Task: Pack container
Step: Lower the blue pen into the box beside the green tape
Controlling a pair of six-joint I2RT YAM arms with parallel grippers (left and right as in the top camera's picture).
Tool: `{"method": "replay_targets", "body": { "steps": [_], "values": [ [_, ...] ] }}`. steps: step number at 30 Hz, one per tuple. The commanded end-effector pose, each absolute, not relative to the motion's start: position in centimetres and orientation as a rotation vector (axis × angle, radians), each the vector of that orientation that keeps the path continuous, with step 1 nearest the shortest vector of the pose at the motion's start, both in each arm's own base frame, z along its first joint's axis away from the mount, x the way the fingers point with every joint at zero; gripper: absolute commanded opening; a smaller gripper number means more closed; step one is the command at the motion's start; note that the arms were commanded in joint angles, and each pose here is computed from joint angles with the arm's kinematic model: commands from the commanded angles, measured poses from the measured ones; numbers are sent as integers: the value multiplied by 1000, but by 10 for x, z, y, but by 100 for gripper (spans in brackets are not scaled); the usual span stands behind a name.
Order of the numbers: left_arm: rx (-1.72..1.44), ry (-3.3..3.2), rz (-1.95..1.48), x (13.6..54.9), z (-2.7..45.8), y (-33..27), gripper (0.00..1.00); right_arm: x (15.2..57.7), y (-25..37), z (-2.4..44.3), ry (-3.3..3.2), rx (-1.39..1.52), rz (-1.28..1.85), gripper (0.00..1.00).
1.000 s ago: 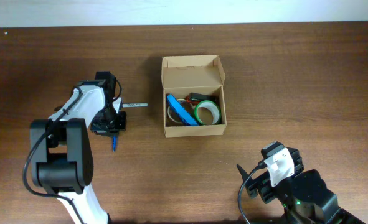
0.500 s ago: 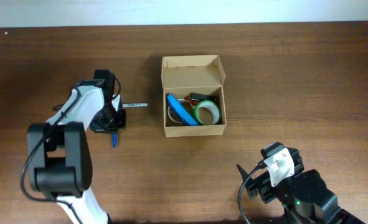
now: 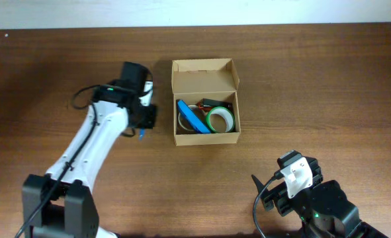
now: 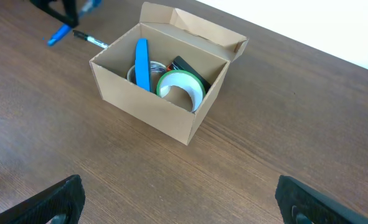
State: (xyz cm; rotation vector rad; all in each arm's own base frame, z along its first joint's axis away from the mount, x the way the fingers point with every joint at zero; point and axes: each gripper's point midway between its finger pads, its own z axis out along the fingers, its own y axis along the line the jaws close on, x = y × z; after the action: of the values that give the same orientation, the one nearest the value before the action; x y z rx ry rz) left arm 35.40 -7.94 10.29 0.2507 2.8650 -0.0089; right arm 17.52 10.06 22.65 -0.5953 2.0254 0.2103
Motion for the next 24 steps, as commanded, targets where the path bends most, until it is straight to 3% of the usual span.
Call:
{"method": "replay_targets", "body": {
  "steps": [1,9,24],
  "values": [
    [338,2723,-96,371,139,-129,5,176,99,226,2028,-576,215,99],
    [26,2593,-299,392,174,-182,5,176,99,226,2028,-576,215,99],
    [-936,2539,-701,383,131,-286,5,176,99,226,2028,-576,215,99]
  ]
}}
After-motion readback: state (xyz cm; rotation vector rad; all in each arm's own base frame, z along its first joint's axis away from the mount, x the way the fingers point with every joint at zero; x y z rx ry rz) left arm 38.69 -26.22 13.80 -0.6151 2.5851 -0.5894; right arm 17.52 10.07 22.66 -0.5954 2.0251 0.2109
